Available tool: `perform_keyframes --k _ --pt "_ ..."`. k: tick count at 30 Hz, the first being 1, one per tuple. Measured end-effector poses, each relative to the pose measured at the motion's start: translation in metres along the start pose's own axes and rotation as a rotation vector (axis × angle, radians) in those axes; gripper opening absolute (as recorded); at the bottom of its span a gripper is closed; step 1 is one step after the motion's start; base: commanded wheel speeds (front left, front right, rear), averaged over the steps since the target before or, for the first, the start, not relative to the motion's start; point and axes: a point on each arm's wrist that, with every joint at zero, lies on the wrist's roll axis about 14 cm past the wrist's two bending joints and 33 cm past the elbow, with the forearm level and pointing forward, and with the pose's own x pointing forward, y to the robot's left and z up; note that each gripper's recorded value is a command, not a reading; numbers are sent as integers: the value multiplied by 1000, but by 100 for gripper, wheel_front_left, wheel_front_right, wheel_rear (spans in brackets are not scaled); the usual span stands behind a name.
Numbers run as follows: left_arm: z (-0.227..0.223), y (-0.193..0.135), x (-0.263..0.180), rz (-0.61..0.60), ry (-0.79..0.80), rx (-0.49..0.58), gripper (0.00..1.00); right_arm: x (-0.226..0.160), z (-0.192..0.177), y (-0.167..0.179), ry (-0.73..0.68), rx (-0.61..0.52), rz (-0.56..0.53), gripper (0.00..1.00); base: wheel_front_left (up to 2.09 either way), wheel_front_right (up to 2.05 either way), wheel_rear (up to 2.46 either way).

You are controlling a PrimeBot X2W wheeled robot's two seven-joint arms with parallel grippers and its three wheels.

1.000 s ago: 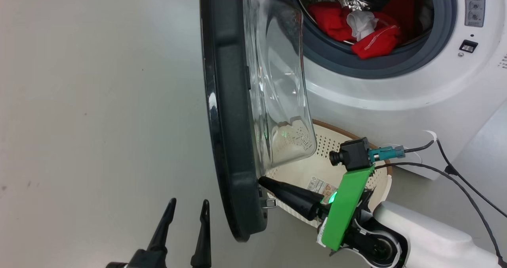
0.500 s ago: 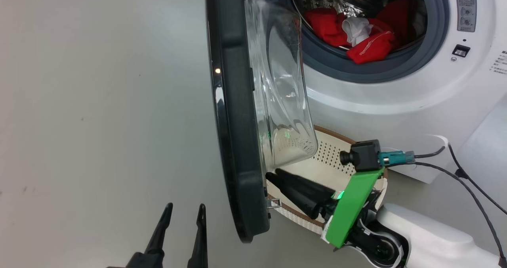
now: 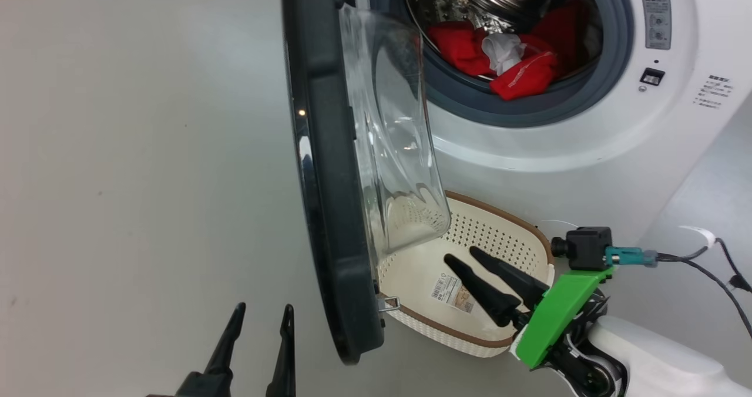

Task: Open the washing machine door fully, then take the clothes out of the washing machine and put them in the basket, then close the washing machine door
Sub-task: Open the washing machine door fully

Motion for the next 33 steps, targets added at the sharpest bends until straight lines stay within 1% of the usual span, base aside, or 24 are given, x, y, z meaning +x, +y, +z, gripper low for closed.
perform_keyframes --k 4,5,9,15,20,22,29,33 --pt "-1 -4 4 -12 4 1 100 -12 11 -26 -56 -27 -78 100 0 0 0" --pt "-2 -5 5 -16 6 1 100 -14 16 -32 -72 -53 -94 100 0 0 0" --pt "-3 -8 8 -26 10 2 100 -22 29 -45 -127 -90 -138 100 0 0 0" --pt "-3 -10 11 -33 10 2 100 -36 34 -62 -193 -148 -211 100 0 0 0" --pt "-2 -8 11 -28 6 5 100 -48 46 -71 -256 -239 -266 100 0 0 0" --pt "-2 -7 11 -26 4 8 100 -53 49 -74 -286 -250 -290 100 0 0 0" --pt "-2 -5 11 -21 4 8 100 -65 38 -73 -299 -348 -331 100 0 0 0" --pt "-2 -4 10 -17 4 9 100 -74 33 -77 -303 -370 -368 100 0 0 0"
